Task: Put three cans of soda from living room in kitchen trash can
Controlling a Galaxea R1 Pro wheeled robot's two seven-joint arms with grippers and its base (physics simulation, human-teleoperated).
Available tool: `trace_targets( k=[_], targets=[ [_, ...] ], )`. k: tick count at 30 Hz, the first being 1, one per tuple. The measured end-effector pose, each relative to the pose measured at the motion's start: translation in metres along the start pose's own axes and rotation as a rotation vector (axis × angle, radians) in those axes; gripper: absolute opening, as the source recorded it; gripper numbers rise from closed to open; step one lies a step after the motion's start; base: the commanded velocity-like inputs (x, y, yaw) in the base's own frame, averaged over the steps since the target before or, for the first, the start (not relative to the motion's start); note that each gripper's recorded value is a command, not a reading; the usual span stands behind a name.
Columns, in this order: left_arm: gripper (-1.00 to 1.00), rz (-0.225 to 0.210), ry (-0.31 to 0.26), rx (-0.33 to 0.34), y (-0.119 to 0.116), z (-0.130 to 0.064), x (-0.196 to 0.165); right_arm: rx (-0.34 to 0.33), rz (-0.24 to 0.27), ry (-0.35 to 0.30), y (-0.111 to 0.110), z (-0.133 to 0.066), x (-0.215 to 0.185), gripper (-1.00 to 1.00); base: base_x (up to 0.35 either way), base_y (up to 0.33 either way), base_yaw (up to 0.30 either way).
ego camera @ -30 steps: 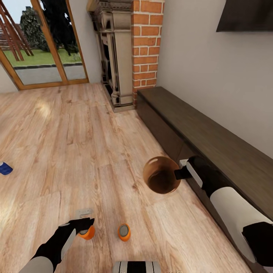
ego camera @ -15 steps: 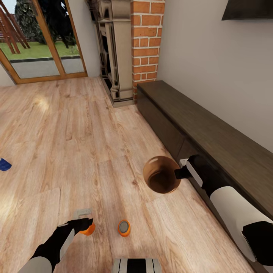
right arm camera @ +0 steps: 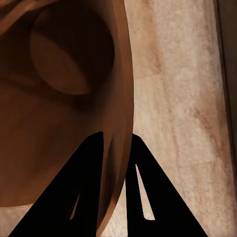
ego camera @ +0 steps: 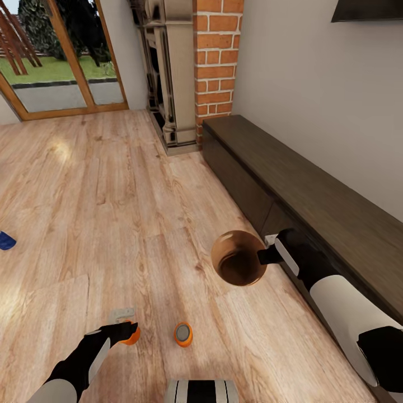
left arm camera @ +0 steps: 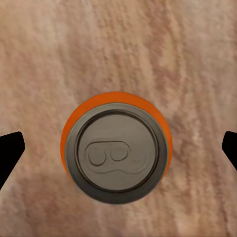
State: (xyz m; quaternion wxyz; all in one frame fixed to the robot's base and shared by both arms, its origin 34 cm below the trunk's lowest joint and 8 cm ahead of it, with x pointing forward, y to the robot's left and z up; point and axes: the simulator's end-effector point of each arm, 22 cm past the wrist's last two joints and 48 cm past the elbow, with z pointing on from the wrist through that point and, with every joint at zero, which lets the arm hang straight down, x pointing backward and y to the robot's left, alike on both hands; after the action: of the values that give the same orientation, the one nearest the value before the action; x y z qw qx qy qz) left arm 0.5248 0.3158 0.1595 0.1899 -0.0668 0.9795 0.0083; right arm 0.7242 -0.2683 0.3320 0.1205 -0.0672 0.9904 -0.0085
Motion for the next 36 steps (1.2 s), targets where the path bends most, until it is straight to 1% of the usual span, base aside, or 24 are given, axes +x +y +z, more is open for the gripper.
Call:
trace_targets(
  k=[7,11,23,36],
  targets=[
    [1.0,0.0,0.0,0.002,-0.002,0.0,0.0,0.002,-0.001,0.002,0.0,0.0,0.001,-1.0,0.0,0.0,0.0],
    [1.0,0.002,0.017,0.001,-0.001,0.005,0.009,0.0,-0.001,0.019,0.0,0.011,0.007,-1.0,0.0,0.0,0.0],
    [1.0,0.001,0.016,0.001,-0.002,0.005,0.008,0.01,-0.032,0.024,0.004,0.012,0.009,-1.0,0.0,0.0,0.0],
    [1.0,0.0,0.01,0.003,-0.002,0.005,0.006,0.009,-0.033,0.028,0.004,0.013,0.01,-1.0,0.099,0.0,0.0]
  ],
)
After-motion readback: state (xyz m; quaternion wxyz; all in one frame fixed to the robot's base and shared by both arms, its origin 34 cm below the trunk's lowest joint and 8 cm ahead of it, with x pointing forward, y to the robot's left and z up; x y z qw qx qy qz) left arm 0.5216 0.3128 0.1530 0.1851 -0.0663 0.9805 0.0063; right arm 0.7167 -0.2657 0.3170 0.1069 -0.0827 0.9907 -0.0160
